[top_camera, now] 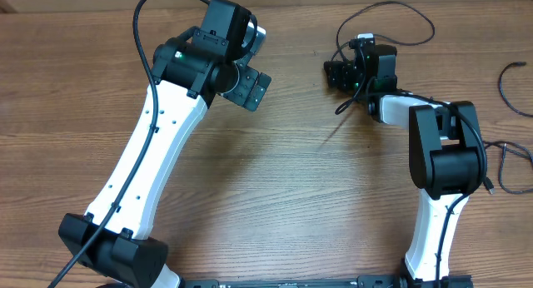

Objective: Untangle cables

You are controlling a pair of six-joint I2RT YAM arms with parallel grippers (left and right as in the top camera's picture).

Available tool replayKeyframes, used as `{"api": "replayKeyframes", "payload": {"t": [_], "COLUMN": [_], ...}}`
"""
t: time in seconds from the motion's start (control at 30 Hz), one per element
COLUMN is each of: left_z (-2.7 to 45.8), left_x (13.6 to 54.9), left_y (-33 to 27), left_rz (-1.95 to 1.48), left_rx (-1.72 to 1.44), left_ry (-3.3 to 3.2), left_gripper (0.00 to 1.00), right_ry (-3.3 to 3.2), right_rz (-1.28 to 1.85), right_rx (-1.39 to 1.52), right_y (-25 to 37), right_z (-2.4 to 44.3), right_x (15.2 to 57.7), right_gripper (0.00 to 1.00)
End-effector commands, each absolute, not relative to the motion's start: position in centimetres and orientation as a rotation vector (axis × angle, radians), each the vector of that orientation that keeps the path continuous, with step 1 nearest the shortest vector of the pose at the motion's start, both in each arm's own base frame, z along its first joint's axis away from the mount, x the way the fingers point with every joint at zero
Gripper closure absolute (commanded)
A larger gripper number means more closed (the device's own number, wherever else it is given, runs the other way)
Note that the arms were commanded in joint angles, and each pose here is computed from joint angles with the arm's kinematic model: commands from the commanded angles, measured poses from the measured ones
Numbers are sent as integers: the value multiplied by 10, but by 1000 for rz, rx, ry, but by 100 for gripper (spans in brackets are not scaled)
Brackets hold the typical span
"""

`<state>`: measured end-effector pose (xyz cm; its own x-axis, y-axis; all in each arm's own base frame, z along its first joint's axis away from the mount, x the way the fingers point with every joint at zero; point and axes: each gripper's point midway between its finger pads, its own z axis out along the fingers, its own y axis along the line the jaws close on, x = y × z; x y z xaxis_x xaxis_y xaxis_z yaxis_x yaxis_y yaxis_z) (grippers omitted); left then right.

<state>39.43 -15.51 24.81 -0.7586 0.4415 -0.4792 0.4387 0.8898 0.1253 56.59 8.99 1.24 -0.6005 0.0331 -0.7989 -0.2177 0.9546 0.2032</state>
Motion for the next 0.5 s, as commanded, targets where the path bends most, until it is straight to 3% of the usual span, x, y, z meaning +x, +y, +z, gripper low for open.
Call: {"api": "replayKeyframes", "payload": {"t": [0.0,0.2,0.47], "left_z": [246,246,246], "left_x": [395,395,395], "left_y": [-155,-155,-155], "left_rz": [-8,-8,-8], "left_rx": [617,617,617], "left_ry": [2553,2553,2553], "left_gripper": [0,0,0], "right_ry": [2198,2212,2204], "right_rz": [335,335,277], "right_rx": [-152,-151,-251], "right_y": [91,91,89], "right_z": [7,4,3], "right_x": [568,566,565], "right_gripper": [27,54,77]}}
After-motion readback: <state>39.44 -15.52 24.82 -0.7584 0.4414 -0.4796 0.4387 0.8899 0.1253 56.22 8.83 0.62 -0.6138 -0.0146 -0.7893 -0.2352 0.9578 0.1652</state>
